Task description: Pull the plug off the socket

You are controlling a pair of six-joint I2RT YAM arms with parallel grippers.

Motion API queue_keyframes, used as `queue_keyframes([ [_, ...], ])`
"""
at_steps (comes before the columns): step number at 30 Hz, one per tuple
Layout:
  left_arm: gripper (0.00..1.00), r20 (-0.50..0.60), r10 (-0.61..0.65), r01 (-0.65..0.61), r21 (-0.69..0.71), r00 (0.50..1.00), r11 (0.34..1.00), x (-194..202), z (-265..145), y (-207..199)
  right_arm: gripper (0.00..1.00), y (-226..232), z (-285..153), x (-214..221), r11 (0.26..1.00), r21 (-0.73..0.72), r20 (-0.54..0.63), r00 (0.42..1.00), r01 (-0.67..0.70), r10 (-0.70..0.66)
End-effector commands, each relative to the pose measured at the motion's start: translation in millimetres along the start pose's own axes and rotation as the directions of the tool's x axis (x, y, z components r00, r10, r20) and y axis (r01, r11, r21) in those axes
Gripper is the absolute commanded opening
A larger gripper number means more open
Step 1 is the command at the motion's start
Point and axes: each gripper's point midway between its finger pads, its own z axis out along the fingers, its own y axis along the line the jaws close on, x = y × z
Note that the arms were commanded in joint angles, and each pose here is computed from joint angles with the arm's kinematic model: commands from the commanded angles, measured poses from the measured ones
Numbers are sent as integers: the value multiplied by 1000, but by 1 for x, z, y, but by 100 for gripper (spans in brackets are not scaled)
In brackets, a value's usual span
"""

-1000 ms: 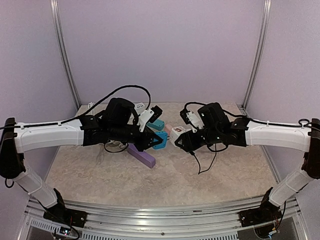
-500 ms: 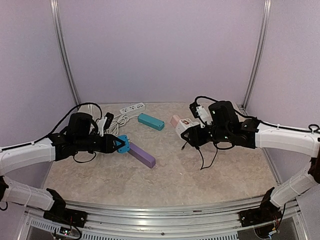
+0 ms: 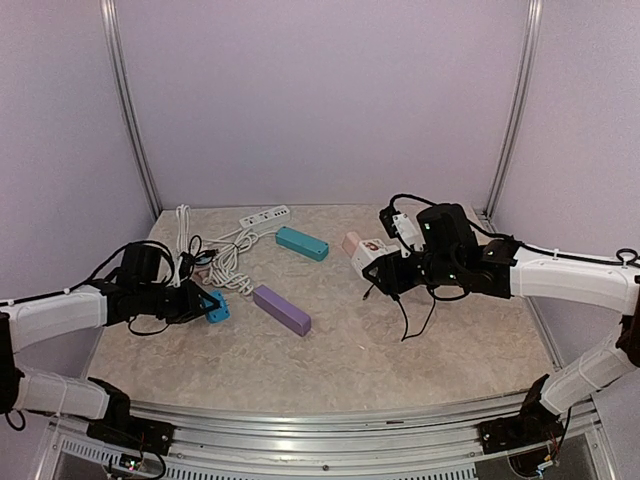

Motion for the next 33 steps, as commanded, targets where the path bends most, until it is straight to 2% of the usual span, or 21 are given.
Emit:
queue_keyframes([
  [1, 0, -55, -121, 118, -46, 991, 992, 21, 1, 21, 0, -1, -10, -26, 1000, -2, 101, 995, -12, 12],
  [9, 1, -45, -202, 194, -134, 978, 972, 30, -1, 50, 0, 1, -9, -25, 1000, -8, 100, 995, -6, 7],
  [12, 7, -50, -219, 210, -144, 975, 967, 32, 0, 56, 0, 0, -9, -24, 1000, -8, 97, 995, -7, 8],
  [20, 14, -57, -225, 211, -193, 973, 958, 36, 2, 67, 0, 0, -9, -24, 1000, -7, 98, 995, -7, 8],
  [27, 26, -67, -237, 217, -224, 969, 950, 39, 4, 74, 0, 0, -8, -23, 1000, -5, 94, 996, -7, 7],
  [30, 36, -67, -242, 221, -233, 968, 947, 40, 4, 76, 0, 0, -9, -23, 1000, -5, 94, 996, -7, 7],
  [33, 36, -64, -242, 221, -234, 968, 947, 39, 3, 75, 0, 0, -9, -24, 1000, -5, 97, 995, -7, 7],
])
